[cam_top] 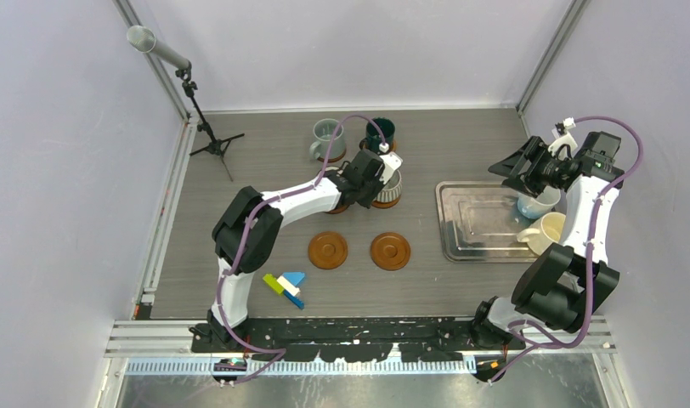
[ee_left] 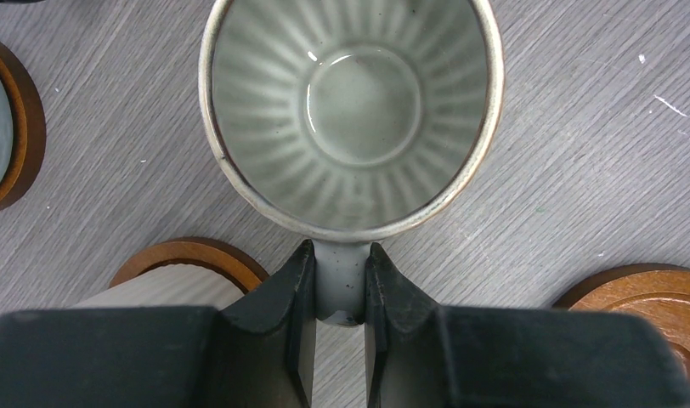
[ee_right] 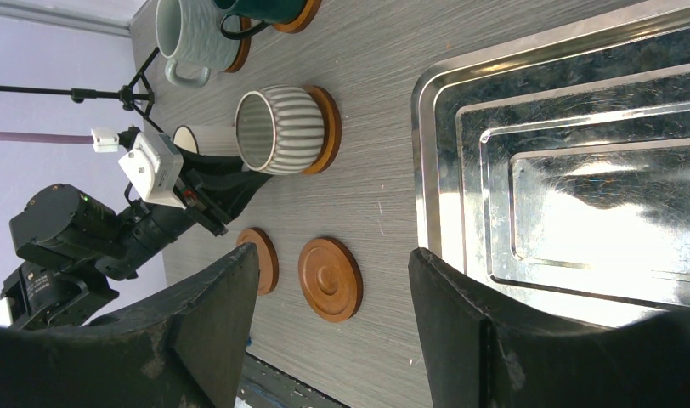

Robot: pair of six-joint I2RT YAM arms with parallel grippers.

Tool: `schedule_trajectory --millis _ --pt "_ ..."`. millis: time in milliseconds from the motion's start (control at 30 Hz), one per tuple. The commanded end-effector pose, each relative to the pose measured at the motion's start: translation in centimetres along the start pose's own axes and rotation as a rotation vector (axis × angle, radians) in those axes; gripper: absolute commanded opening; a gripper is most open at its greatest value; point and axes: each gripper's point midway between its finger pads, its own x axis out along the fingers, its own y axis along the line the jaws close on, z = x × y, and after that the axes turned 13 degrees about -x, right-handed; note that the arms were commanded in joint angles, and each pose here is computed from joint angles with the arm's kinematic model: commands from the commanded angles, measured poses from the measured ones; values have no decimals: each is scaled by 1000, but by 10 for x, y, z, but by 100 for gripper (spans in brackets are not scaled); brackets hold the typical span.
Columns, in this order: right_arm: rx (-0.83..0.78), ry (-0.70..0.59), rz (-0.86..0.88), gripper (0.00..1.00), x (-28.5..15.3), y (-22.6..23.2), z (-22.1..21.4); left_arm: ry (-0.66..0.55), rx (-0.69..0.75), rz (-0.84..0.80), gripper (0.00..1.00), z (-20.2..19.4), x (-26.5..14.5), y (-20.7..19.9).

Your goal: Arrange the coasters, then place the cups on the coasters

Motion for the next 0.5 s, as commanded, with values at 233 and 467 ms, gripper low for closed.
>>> schedule_trajectory --millis 233,467 --pt "-71 -10 -31 70 -6 1 6 -48 -4 6 61 33 -35 3" --pt "-184 62 -186 70 -15 -24 -2 -124 4 -18 89 71 -68 -1"
